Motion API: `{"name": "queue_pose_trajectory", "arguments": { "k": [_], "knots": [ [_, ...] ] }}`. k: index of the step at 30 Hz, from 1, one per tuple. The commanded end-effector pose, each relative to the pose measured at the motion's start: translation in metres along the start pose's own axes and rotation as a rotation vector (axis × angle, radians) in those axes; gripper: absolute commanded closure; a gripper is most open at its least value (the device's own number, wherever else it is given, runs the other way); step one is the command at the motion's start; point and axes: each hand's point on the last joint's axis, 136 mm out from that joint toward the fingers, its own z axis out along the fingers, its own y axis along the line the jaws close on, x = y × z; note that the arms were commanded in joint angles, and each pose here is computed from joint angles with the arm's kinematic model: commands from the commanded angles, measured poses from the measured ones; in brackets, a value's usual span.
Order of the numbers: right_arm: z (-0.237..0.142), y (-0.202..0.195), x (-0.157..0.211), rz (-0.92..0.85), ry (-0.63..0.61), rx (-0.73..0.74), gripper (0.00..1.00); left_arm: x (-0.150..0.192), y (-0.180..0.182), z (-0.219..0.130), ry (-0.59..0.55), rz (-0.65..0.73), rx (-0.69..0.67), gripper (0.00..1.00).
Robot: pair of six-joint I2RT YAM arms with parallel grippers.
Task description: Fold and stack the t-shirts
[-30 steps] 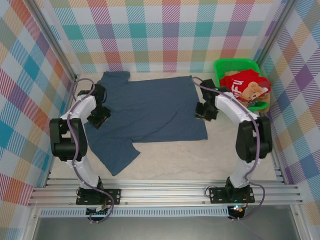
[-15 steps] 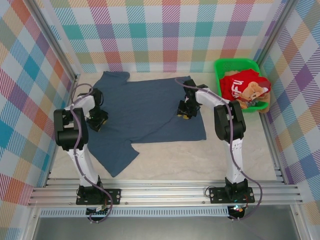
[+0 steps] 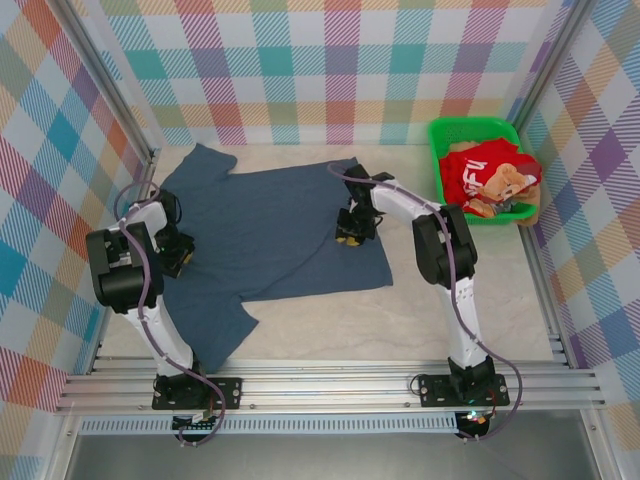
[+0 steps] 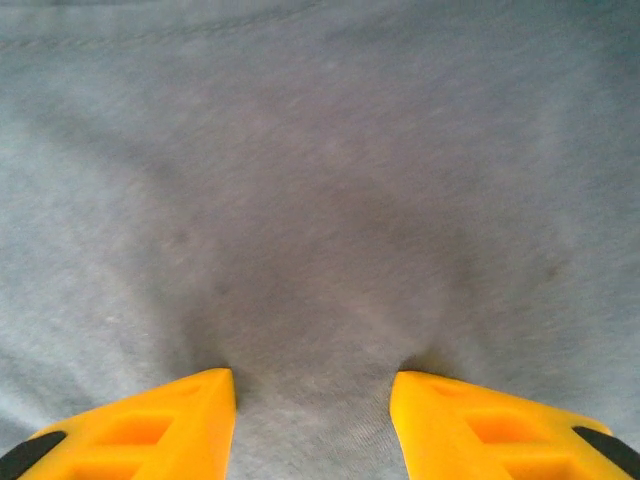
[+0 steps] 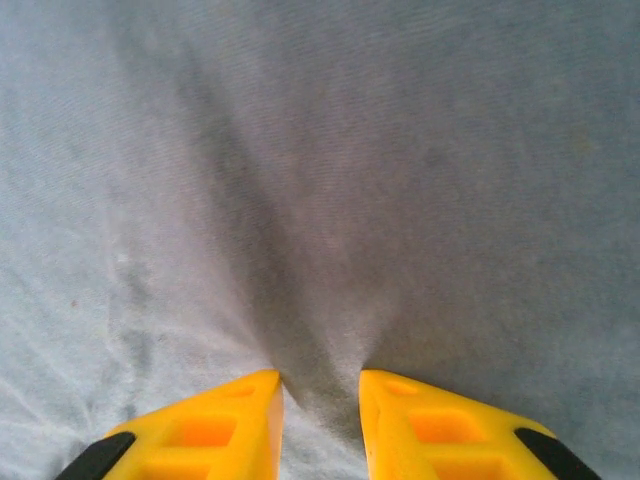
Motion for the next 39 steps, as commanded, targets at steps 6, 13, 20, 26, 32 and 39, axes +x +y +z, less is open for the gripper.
{"name": "queue_pose_trajectory", "arguments": {
  "k": [6,13,20,26,32,39],
  "knots": [
    [-0.006,-0.087,-0.011,0.188,0.037,0.143,0.74,0.043,-0.065,0.028,0.121,0.163,0.036,0.53],
    [-0.021,-0.111,-0.033,0.253,0.016,0.114,0.72,0.061,-0.124,0.024,0.121,0.257,0.084,0.52],
    [-0.062,-0.085,-0.047,0.134,-0.110,0.045,0.63,0.041,-0.122,-0.051,-0.101,0.312,0.106,0.40],
    [-0.116,-0.079,-0.035,0.120,-0.227,0.034,0.55,0.071,-0.030,-0.095,-0.109,0.286,0.067,0.34],
    [-0.141,-0.048,0.009,0.045,-0.252,-0.185,0.54,0.169,0.073,-0.066,0.087,0.341,0.005,0.38],
    [-0.143,-0.009,0.094,-0.159,-0.173,-0.540,0.50,0.204,0.110,-0.033,0.133,0.350,0.044,0.40]
  ]
}}
